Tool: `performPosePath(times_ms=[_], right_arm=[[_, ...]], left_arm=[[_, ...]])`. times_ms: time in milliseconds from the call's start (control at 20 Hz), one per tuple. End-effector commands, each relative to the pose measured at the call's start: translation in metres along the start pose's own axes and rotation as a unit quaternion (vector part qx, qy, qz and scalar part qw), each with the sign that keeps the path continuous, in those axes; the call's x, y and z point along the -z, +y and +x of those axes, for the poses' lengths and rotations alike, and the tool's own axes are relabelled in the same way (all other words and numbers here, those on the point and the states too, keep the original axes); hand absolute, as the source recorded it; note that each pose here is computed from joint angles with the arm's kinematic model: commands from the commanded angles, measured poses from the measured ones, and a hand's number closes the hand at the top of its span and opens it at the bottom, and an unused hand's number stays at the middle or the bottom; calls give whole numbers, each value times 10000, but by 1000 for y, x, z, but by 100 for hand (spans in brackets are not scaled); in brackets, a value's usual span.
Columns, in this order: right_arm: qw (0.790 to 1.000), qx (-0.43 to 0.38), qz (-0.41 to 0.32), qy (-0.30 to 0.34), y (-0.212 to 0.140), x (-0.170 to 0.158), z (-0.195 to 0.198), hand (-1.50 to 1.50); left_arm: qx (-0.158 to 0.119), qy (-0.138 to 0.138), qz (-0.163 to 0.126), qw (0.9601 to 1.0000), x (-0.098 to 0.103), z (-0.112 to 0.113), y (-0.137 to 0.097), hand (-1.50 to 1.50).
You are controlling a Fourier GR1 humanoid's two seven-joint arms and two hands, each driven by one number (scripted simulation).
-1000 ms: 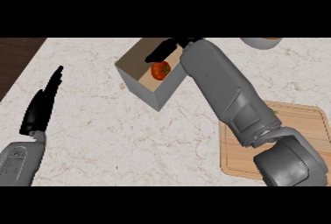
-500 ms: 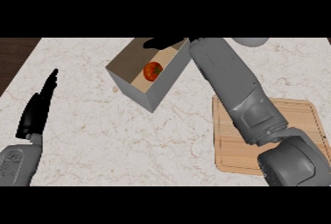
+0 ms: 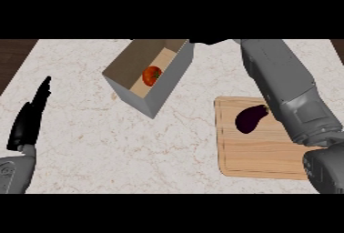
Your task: Pick the tomato from the cutting board and place it in the cardboard box
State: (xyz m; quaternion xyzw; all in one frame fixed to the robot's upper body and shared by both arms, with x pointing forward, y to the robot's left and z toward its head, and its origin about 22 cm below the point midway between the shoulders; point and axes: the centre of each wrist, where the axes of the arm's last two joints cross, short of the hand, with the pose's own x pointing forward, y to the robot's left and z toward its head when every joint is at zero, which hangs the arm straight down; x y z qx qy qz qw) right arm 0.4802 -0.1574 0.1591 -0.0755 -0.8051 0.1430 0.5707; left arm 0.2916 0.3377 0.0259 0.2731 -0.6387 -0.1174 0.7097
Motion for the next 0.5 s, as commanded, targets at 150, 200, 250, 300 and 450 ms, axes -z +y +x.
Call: performPosePath(times_ms=[150,200,250,300,450], right_arm=[[9999,-161,-50,36,-85,-17,-27,-150],[9996,-265,27,127,-98,-16,-24,-150],[9998,-189,16,113,-108,-20,-27,-150],[9997,-210,141,74,-117,-21,-26,-150],[9978,-394,483,215,-137,-41,-49,-150]], left_arm=[[70,70,34,9999,-16,-23,-4,0],[39,47,118,9999,-12,-7,-3,0],[34,68,54,10000,-9,-13,5,0],[-42,53,15,10000,-17,-11,-2,0],[-40,38,83,10000,-7,-2,-5,0]])
